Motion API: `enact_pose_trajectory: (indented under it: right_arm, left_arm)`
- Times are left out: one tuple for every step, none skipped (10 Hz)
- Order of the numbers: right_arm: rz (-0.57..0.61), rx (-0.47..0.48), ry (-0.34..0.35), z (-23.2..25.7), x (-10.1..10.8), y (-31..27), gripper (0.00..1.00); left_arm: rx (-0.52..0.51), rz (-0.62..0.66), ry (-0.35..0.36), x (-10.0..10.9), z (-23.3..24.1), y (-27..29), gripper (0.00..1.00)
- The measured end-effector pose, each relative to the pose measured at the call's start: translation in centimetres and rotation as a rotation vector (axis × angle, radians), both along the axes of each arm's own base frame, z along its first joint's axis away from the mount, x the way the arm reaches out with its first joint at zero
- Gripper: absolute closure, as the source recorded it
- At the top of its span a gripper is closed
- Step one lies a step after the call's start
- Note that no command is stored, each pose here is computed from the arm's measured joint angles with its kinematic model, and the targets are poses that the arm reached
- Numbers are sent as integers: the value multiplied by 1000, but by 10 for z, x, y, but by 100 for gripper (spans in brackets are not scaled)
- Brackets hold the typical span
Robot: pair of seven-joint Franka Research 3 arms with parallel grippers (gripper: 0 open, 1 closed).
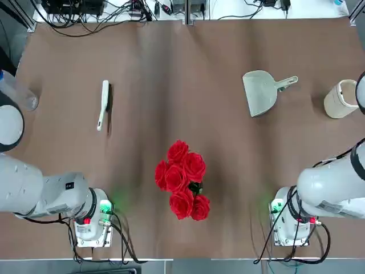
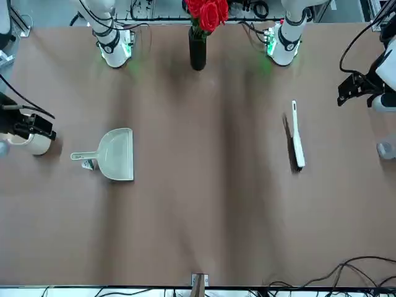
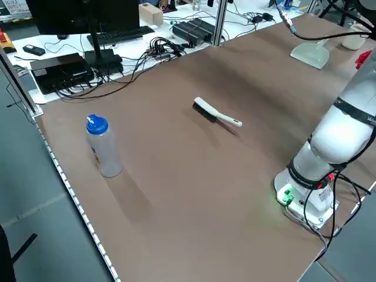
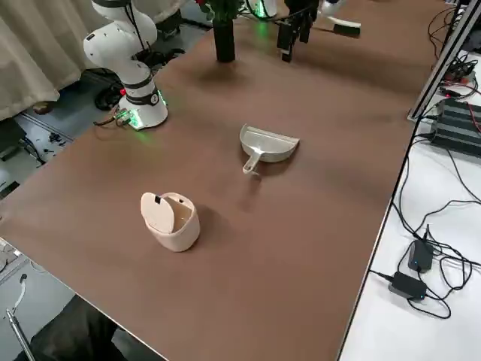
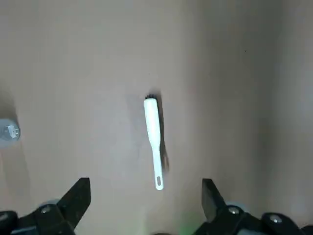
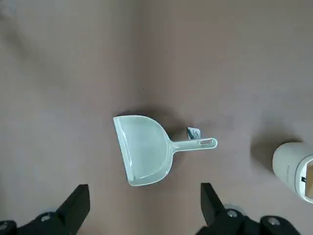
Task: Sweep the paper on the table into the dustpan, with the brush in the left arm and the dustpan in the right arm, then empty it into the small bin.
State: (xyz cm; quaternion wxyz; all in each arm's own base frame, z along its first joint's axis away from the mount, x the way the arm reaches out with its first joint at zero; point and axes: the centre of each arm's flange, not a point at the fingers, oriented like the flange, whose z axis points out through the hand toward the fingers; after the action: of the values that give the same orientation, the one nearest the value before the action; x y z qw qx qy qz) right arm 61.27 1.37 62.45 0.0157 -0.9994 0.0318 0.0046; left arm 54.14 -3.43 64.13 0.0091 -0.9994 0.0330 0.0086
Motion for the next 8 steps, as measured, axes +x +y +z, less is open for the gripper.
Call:
enact_pose_trajectory:
  right_arm:
    - [-16, -24, -20, 4, 0, 2, 0]
    - [-32, -46, -39, 6, 2, 1, 0]
    - [-49, -50, -47, 7, 3, 0, 0]
    - [-68, -42, -47, 7, 3, -10, 0]
    - [-83, -34, -47, 7, 3, -18, 0]
    - [-86, -31, -47, 7, 3, -19, 0]
    - [-84, -30, -47, 7, 3, -18, 0]
    - [-83, -30, -48, 7, 3, -17, 0]
  left_arm:
    - [0, 0, 0, 0, 0, 0, 0]
    - [0, 0, 0, 0, 0, 0, 0]
    - [0, 0, 0, 0, 0, 0, 0]
    - [0, 0, 0, 0, 0, 0, 0]
    - [0, 0, 0, 0, 0, 0, 0]
    - [0, 0, 0, 0, 0, 0, 0]
    - [0, 0, 0, 0, 0, 0, 0]
    - [0, 0, 0, 0, 0, 0, 0]
